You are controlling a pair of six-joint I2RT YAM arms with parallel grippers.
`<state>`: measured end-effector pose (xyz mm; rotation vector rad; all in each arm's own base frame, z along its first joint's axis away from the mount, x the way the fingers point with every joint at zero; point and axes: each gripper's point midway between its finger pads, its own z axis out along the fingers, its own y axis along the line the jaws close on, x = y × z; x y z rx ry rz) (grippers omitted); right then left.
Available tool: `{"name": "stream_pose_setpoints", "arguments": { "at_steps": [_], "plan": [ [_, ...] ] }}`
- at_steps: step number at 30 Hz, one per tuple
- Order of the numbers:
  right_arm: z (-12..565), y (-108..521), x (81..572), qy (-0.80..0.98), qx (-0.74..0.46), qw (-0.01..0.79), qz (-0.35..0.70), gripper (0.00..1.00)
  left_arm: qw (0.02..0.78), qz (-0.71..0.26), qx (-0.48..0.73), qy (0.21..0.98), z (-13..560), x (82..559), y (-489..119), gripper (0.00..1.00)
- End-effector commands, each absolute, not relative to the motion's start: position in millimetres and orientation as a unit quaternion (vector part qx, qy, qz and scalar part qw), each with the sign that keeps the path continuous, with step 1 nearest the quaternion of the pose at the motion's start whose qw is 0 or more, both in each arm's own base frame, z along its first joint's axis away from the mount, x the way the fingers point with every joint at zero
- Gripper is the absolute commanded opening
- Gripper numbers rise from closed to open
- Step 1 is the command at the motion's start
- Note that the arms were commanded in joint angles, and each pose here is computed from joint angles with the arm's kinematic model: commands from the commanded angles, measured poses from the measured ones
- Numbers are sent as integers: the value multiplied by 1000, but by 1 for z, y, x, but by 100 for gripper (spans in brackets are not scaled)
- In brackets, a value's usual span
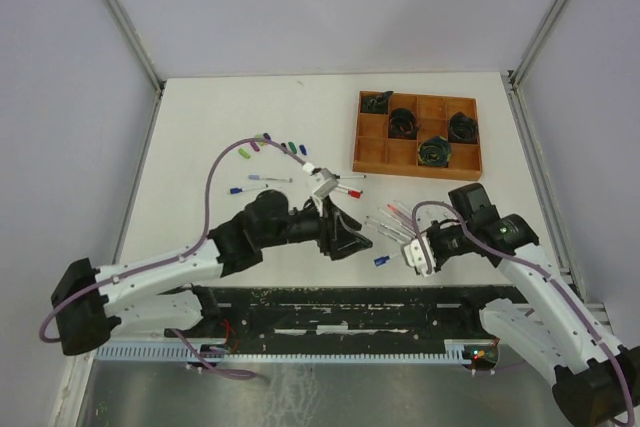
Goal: Open the pen caps
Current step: Pick up the pen from the center of the board, then open the pen cap from the pen.
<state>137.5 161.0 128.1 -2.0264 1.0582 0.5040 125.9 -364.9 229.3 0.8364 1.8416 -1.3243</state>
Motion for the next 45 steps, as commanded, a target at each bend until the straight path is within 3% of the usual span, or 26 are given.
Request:
{"name": "stream_pose_setpoints", "arguments": {
  "at_steps": [1, 5, 10, 14, 20, 28, 45],
  "plan": [
    [173, 175, 147, 503, -707, 427, 253, 2, 500, -603, 175, 597, 309, 146, -337, 72],
    [200, 181, 172, 622, -578, 441, 290, 2, 530, -639, 59, 554, 314, 154, -300, 87],
    [217, 186, 190, 696, -462, 436, 335, 1, 490, -665, -22, 563, 303, 165, -300, 87],
    [215, 187, 195, 712, -441, 423, 347, 2, 452, -680, -76, 573, 298, 175, -314, 86],
    [215, 188, 197, 712, -435, 429, 346, 2, 453, -648, -162, 590, 278, 194, -319, 83],
    [208, 190, 197, 715, -435, 416, 355, 1, 463, -645, -183, 580, 286, 198, -342, 80],
    [204, 193, 194, 710, -440, 410, 366, 1, 461, -637, -221, 577, 274, 217, -370, 60]
  ]
}}
